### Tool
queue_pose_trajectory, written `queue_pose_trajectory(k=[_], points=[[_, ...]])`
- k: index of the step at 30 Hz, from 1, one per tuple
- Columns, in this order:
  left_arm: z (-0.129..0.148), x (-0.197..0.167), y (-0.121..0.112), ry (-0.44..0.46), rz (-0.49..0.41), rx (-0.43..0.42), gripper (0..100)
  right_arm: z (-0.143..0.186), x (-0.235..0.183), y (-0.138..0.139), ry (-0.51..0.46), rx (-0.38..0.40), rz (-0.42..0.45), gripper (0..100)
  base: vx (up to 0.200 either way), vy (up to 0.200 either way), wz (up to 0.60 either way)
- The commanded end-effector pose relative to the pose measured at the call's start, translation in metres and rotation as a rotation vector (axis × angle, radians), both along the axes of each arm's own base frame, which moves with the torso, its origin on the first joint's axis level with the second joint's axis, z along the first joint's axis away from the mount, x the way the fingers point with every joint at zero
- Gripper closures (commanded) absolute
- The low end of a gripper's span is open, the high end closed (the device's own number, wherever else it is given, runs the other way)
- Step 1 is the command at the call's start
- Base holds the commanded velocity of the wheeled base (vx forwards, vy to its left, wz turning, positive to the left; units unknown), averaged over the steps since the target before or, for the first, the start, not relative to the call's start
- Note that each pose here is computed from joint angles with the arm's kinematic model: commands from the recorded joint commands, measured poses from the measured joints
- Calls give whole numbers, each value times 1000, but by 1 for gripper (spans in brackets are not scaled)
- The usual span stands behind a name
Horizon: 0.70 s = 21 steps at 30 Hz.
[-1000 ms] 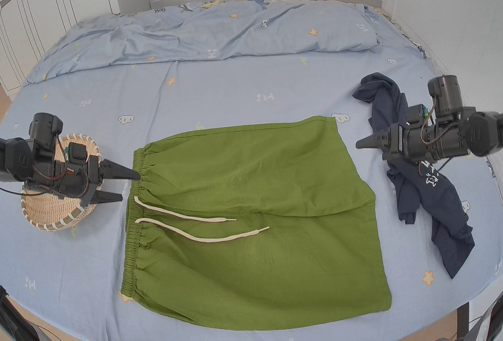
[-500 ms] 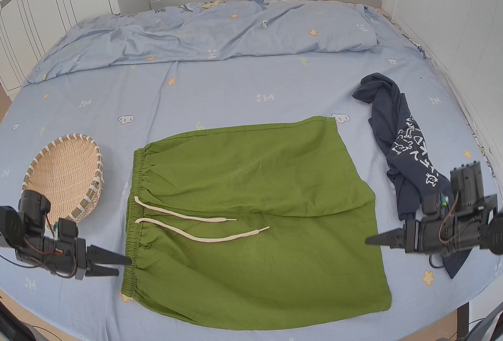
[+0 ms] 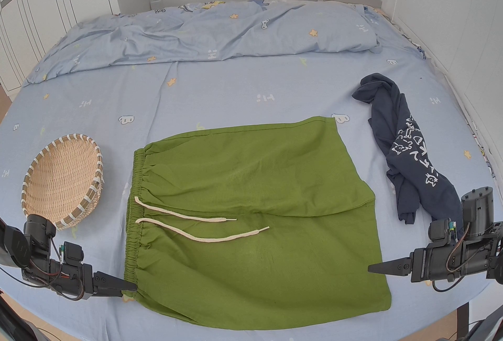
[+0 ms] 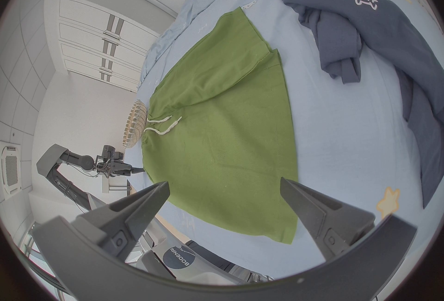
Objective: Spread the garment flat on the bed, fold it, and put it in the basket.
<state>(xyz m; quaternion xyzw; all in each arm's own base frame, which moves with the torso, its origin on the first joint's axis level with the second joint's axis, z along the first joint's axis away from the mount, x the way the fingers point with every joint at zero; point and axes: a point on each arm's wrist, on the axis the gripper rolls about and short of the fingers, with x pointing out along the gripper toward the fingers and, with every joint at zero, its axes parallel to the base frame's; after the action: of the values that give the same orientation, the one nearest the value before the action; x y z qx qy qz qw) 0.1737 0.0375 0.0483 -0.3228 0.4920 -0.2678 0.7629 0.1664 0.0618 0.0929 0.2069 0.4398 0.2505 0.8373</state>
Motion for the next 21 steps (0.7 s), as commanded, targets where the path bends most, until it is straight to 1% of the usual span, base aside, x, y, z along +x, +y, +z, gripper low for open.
queue_pose_trajectory(k=[1,11,21], points=[[-19,11,-9,66,-61,-18,0,2,0,-1,-11,5,-6,0,0,0,0],[-18,20,-7,58,-57,-14,0,1,0,-1,-11,5,-6,0,0,0,0],[-19,11,-8,106,-41,56,0,-1,1,-1,-1,2,-6,0,0,0,0]])
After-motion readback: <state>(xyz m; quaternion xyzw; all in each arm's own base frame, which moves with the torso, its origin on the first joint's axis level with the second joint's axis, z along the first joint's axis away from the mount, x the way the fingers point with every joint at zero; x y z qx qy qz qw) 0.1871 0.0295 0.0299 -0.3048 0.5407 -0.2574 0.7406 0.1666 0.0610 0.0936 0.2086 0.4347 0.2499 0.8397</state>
